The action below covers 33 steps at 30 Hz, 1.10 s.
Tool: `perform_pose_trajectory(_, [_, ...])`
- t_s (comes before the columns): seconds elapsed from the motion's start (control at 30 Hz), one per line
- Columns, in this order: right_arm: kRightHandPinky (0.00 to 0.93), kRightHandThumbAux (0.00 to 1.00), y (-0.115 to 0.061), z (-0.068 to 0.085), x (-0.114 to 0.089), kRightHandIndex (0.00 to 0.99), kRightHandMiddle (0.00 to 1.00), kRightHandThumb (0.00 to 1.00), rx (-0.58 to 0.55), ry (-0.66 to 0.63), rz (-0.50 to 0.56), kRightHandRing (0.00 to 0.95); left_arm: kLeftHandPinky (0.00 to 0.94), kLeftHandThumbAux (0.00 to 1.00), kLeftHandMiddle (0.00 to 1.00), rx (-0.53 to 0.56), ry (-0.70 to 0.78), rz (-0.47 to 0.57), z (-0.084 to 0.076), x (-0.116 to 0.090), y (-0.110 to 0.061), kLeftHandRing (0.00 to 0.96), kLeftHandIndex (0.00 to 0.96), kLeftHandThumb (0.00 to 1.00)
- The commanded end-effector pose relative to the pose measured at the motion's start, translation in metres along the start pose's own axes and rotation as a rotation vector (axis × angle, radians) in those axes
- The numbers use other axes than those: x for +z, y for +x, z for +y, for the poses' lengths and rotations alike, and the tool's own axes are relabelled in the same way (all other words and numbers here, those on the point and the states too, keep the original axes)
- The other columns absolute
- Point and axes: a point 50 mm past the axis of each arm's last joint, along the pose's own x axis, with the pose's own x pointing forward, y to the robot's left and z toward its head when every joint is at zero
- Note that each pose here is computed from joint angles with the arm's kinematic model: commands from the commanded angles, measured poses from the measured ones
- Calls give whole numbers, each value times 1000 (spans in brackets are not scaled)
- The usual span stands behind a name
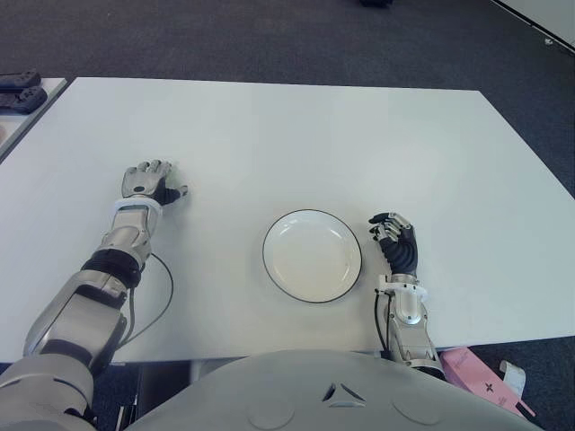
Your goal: Put the toothpaste on the table into the plate.
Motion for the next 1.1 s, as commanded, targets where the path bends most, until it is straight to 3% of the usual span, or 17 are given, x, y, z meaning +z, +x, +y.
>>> perform_pose_trajectory(0.03, [550,731,-1,-1,-2,429,488,707,-3,-9,19,525,0,210,0,-135,1,-5,-32,3,-9,0,0,337])
perform_pose_trajectory(0.47, [554,733,0,-3,-1,428,490,704,4,-31,13,528,48,247,0,-79,-86,52,-35,1,-10,0,0,362])
perform_pose_trajectory(0.77, [562,733,0,-4,0,428,487,703,2,-55,1,534,67,267,25,113,-209,142,-33,2,-15,3,0,405])
perform_pose_trajectory(0.9, [560,734,0,-4,0,428,490,702,15,-54,-2,537,54,238,24,321,-327,196,-31,3,-22,1,0,407])
perform_pose_trajectory(1.1, [550,734,0,-4,0,428,493,701,15,-45,1,534,65,186,12,467,-427,279,-31,4,-27,0,0,405])
